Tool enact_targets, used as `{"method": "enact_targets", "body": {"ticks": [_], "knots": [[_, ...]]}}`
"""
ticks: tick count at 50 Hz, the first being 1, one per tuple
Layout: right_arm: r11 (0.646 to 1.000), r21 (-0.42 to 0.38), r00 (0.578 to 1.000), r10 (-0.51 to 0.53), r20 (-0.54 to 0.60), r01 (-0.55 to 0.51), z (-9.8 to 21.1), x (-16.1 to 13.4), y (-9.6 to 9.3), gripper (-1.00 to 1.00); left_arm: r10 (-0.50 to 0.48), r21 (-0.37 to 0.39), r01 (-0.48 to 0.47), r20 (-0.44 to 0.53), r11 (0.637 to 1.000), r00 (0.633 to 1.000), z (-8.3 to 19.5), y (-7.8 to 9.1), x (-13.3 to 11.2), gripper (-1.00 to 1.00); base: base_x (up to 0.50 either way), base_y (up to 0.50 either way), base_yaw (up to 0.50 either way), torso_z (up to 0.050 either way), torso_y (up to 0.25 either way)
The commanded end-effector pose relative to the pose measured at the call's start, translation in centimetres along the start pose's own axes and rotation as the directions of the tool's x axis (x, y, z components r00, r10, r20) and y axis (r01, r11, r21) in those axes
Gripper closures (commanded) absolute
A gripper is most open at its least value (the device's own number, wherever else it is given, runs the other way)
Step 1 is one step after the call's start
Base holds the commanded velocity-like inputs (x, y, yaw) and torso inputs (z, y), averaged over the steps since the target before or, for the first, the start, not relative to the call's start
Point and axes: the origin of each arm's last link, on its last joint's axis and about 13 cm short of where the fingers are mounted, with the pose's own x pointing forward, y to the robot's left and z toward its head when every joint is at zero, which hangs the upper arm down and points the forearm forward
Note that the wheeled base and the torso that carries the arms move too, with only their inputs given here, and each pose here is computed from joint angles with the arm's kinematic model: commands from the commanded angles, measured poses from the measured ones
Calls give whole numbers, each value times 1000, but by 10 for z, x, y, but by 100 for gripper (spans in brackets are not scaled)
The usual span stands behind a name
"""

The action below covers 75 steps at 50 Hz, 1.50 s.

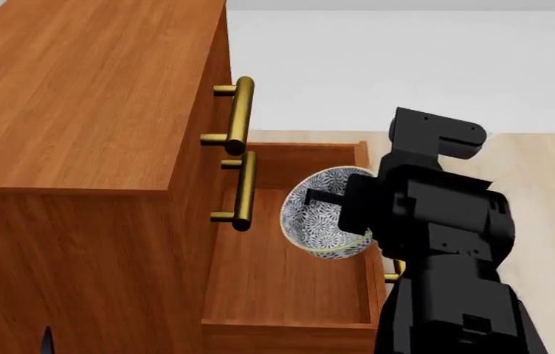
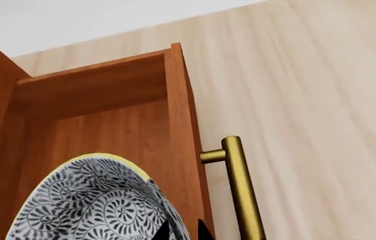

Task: Put the bowl in the bottom drawer of the cabinet.

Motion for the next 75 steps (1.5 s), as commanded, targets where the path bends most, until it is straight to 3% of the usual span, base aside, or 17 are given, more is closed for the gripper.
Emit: {"method": "enact_targets", "body": {"ticks": [1, 23, 42, 59, 75], "knots": [[1000, -9, 1000, 25, -9, -25, -5, 3, 7, 100, 1, -2, -1, 2, 1000, 1000, 1, 1, 0, -100, 0, 0, 0, 0, 0], [1000, 0, 999, 25, -49, -25, -21, 9, 15, 100, 13, -5, -13, -3, 1000, 1000, -2, 3, 0, -100, 0, 0, 0, 0, 0], [996, 56, 993, 71, -95, -66, -33, 13, 23, 100, 13, -6, -13, -6, 1000, 1000, -2, 4, 0, -100, 0, 0, 0, 0, 0], [985, 155, 983, 102, -154, -78, -47, 17, 23, 100, 14, -7, -14, -8, 1000, 1000, -2, 3, 0, -100, 0, 0, 0, 0, 1], [987, 145, 983, 96, -156, -73, -51, 19, 24, 100, 16, -7, -16, -10, 1000, 1000, -3, 4, 2, -100, 0, 0, 0, 1, 0]]}}
